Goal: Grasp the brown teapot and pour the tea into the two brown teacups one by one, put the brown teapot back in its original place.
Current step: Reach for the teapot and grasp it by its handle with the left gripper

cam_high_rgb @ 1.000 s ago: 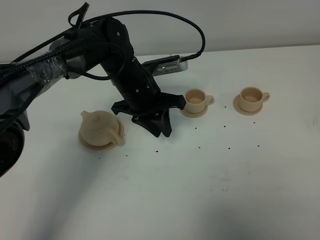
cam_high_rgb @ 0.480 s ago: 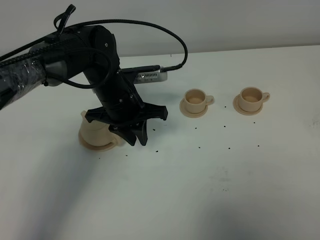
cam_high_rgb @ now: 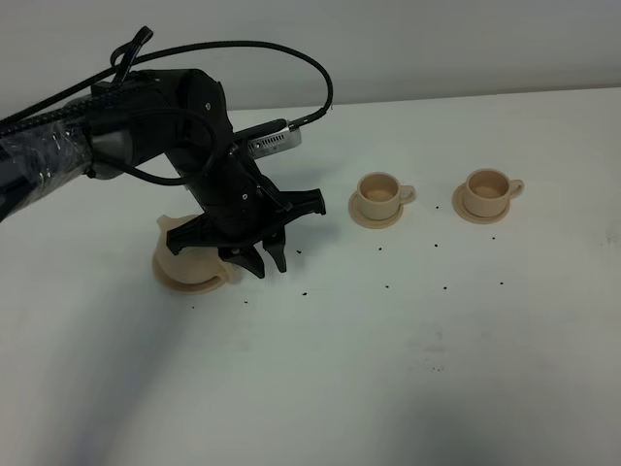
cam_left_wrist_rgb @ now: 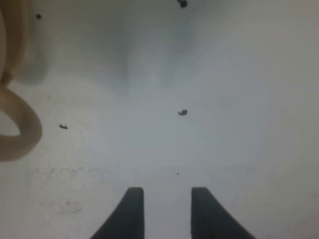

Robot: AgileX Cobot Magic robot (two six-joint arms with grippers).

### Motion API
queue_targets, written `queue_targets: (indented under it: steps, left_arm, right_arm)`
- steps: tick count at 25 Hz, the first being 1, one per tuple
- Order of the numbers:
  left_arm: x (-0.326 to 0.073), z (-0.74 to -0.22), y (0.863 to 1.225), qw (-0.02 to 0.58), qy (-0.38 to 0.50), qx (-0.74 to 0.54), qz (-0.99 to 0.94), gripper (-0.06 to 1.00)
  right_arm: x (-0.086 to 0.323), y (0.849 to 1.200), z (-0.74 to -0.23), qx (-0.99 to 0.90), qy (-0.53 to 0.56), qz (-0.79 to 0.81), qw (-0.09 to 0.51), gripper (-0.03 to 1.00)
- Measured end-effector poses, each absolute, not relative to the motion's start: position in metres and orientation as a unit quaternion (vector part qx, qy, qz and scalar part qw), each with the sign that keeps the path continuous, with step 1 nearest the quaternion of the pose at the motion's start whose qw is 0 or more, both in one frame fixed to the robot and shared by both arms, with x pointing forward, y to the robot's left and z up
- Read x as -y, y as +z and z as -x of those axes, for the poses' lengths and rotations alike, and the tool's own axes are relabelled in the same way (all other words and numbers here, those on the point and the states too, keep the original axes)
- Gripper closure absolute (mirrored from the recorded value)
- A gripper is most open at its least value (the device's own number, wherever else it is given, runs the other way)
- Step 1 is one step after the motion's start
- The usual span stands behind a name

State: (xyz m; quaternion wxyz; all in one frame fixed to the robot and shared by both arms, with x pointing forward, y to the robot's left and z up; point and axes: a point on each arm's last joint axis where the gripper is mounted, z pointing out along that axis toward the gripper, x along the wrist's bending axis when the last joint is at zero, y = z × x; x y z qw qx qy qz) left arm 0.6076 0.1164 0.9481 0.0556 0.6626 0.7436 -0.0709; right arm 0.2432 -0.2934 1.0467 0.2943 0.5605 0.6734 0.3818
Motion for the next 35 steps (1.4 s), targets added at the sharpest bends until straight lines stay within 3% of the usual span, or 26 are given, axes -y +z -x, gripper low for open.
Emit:
queue_targets:
  steps: [7, 14, 20, 35]
  left_arm:
    - [-0.122, -0.615, 0.945, 0.060, -0.027, -0.791, -0.608, 0.69]
    - [-0.123, -0.623, 0.913, 0.045, -0.027, -0.802, -0.595, 0.69]
    - [-0.124, -0.625, 0.912, 0.052, -0.025, -0.808, -0.587, 0.69]
    - [-0.148, -0.618, 0.912, -0.038, -0.018, -0.805, -0.591, 0.69]
  right_arm:
    - [0.293, 1.047, -0.243, -0.673, 0.382, -0.560, 0.294, 0.73]
    - [0.293, 1.047, -0.243, -0.673, 0.382, -0.560, 0.294, 0.73]
    - [0.293, 1.047, -0.243, -0.673, 0.382, -0.560, 0.294, 0.73]
    - [0.293, 1.047, -0.243, -0.673, 0.382, -0.560, 0.294, 0.73]
